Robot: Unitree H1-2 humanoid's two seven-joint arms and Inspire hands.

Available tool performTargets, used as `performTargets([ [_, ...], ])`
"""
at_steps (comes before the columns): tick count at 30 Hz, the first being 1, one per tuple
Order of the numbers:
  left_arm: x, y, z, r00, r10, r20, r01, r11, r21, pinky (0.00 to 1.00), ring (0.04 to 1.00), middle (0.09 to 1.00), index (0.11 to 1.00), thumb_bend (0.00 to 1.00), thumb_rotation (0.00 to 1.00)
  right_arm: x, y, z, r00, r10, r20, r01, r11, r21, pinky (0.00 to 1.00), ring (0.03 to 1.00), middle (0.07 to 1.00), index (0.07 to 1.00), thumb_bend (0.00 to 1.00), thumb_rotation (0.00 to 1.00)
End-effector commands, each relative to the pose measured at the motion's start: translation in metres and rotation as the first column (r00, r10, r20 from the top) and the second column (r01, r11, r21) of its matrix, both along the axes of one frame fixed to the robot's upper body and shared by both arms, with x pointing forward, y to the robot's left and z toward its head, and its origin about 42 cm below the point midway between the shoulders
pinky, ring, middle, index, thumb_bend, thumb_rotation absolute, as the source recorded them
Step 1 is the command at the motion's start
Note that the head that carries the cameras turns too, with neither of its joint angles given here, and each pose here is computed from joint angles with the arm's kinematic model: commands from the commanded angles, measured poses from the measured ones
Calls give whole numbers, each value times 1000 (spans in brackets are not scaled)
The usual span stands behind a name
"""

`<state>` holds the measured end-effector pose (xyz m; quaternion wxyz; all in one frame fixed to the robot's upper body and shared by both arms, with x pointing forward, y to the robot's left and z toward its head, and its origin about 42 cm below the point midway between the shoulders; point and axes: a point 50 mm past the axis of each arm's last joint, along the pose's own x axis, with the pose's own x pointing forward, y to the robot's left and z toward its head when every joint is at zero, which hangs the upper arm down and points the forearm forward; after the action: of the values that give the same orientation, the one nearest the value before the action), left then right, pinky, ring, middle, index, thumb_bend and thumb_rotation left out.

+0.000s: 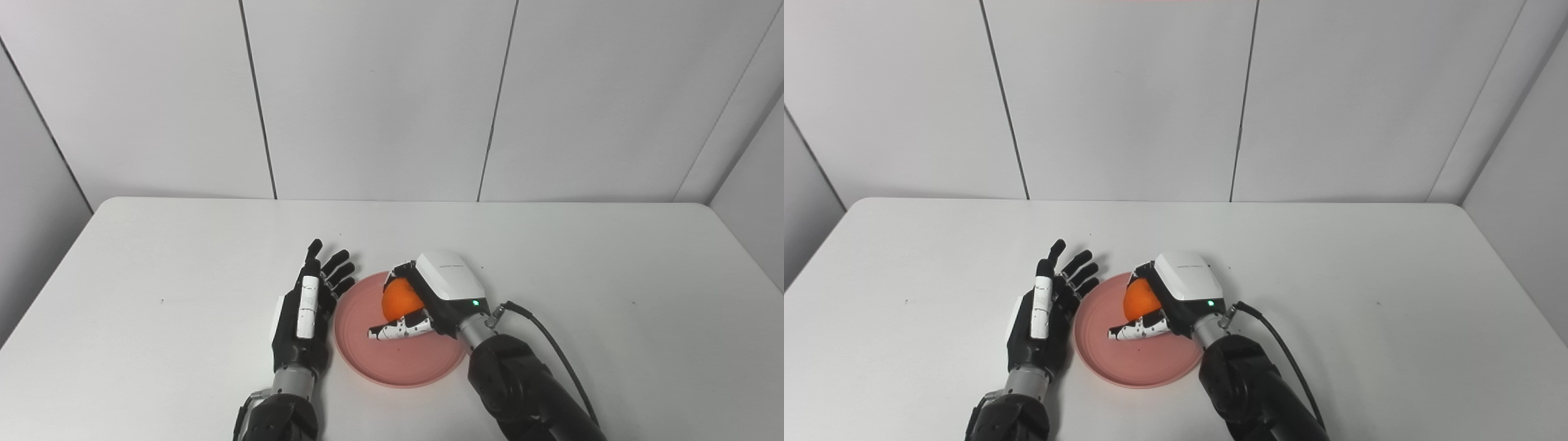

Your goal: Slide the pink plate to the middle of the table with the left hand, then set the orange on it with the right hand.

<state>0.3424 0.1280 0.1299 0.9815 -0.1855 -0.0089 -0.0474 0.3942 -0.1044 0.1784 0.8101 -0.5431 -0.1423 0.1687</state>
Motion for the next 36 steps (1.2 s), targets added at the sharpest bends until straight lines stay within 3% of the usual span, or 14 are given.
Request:
performTargets([
  [1, -3, -6, -12, 998, -12, -68, 12, 1000, 2, 823, 822, 831, 947, 862, 825, 8, 7, 26, 995, 45, 86, -45, 999, 0, 150, 210, 282, 345, 472, 356],
  [13, -3, -6, -13, 997, -11, -72, 11, 1000, 2, 821, 814, 818, 939, 855, 829, 5, 9, 29, 996, 58, 64, -57, 998, -7, 173, 237, 306, 370, 486, 390],
  [15, -3, -6, -13, 997, -12, -72, 12, 1000, 5, 813, 813, 810, 934, 852, 834, 5, 9, 30, 996, 61, 62, -61, 998, -6, 185, 250, 319, 383, 499, 451],
  [16, -3, -6, -13, 997, -13, -71, 13, 1000, 7, 812, 818, 812, 938, 856, 837, 4, 9, 30, 996, 62, 61, -62, 998, -6, 173, 232, 295, 337, 539, 522],
  [17, -3, -6, -13, 997, -14, -71, 15, 1000, 10, 812, 819, 813, 938, 857, 838, 4, 9, 30, 996, 65, 58, -64, 998, -6, 170, 228, 290, 329, 545, 532],
  [20, -3, -6, -14, 997, -15, -74, 16, 1000, 15, 812, 834, 832, 947, 855, 846, 3, 7, 30, 996, 75, 50, -76, 997, 2, 138, 195, 256, 280, 648, 647],
  [21, -3, -6, -14, 997, -14, -75, 15, 1000, 16, 822, 843, 838, 946, 858, 842, 3, 6, 30, 996, 79, 48, -80, 997, 4, 141, 202, 269, 292, 727, 725],
  [22, -3, -6, -14, 997, -13, -75, 14, 1000, 14, 823, 843, 838, 946, 859, 842, 3, 6, 30, 996, 82, 43, -82, 997, 3, 141, 202, 271, 293, 735, 733],
  [25, -4, -6, -13, 997, -11, -75, 11, 1000, 7, 824, 834, 824, 940, 853, 829, 2, 4, 30, 995, 83, 47, -83, 996, -14, 250, 317, 394, 461, 893, 905],
  [26, -3, -6, -13, 997, -8, -75, 9, 1000, 9, 823, 834, 823, 940, 853, 829, 2, 4, 31, 995, 84, 48, -83, 996, -13, 254, 322, 399, 468, 898, 911],
  [27, -3, -6, -13, 997, -6, -74, 7, 1000, 10, 809, 824, 815, 934, 849, 830, 1, 3, 31, 995, 84, 48, -83, 996, -11, 304, 376, 457, 531, 949, 953],
  [31, -4, -6, -13, 997, -4, -74, 5, 1000, 10, 796, 816, 810, 931, 849, 828, 0, 2, 32, 995, 86, 54, -87, 996, 5, 411, 499, 578, 618, 999, 998],
  [36, -4, -6, -13, 997, -7, -73, 7, 1000, 8, 794, 817, 809, 932, 845, 831, 0, 0, 33, 993, 92, 74, -93, 996, 13, 443, 530, 606, 654, 1000, 1000],
])
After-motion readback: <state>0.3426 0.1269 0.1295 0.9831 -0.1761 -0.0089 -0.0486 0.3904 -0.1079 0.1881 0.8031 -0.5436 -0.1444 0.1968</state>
